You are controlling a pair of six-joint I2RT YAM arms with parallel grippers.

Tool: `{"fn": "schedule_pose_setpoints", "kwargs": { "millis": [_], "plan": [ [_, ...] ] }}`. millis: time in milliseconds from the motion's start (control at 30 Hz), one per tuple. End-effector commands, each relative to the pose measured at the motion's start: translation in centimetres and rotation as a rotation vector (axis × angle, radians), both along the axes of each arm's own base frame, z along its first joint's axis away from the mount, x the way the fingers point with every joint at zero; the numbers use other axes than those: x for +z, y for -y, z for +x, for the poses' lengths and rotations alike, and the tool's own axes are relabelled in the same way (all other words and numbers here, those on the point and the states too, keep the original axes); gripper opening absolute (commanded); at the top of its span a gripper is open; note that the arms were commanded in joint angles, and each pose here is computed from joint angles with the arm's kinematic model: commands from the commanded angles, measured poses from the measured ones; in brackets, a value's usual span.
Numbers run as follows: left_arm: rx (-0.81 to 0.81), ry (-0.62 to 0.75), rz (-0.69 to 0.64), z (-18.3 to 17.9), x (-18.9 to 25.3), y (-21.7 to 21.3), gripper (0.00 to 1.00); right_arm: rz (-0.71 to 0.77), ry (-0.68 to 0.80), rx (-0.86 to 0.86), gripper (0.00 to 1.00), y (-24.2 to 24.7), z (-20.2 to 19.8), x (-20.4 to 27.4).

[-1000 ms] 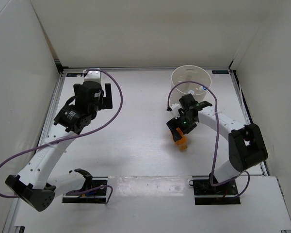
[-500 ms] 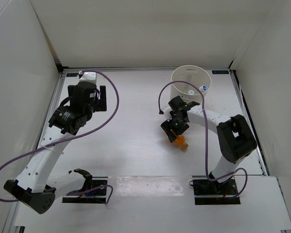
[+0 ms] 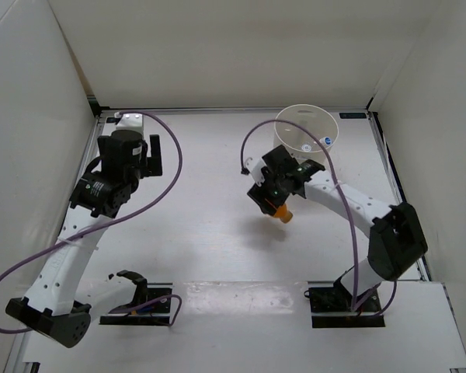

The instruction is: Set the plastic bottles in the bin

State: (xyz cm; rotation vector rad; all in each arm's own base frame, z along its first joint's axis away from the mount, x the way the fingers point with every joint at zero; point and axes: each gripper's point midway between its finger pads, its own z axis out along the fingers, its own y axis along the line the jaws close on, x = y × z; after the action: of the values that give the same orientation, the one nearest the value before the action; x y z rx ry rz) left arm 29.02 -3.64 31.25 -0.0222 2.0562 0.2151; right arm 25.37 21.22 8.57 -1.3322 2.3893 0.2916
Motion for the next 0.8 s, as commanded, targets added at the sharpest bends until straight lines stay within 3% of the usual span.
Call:
{"fn": "schedule_pose_setpoints", "kwargs": {
  "millis": [0,133,267,300,367,400,567,767],
  "plan": [
    [-0.010,0.034,-0.036,1.2,0.6,0.0,1.00,0.180,0.301,0.067,0.00,-3.9,4.3,10.3],
    [-0.015,0.022,-0.071,2.3,0.1,0.3,1.00,0.394,0.469,0.059,0.00,-6.4,7.9,20.7],
    [-0.031,0.025,-0.083,3.1,0.0,0.8,1.00,0.470,0.681,-0.008,0.00,-6.8,11.7,27.8],
    [-0.040,0.029,-0.092,3.2,0.2,1.0,1.00,0.461,0.669,-0.068,0.00,-6.6,13.3,27.2],
    [-0.045,0.022,-0.097,3.5,0.0,1.2,1.00,0.493,0.736,-0.131,0.00,-4.8,15.5,30.8],
    [-0.047,0.026,-0.094,3.5,0.2,1.2,1.00,0.473,0.714,-0.116,0.00,-5.3,16.7,29.6],
    [-0.047,0.018,-0.100,3.7,-0.1,1.4,1.00,0.492,0.813,-0.340,0.00,0.4,22.7,33.1],
    [-0.046,0.011,-0.095,3.6,-0.2,1.4,1.00,0.405,0.771,-0.449,0.02,3.7,25.3,29.1]
  ]
}}
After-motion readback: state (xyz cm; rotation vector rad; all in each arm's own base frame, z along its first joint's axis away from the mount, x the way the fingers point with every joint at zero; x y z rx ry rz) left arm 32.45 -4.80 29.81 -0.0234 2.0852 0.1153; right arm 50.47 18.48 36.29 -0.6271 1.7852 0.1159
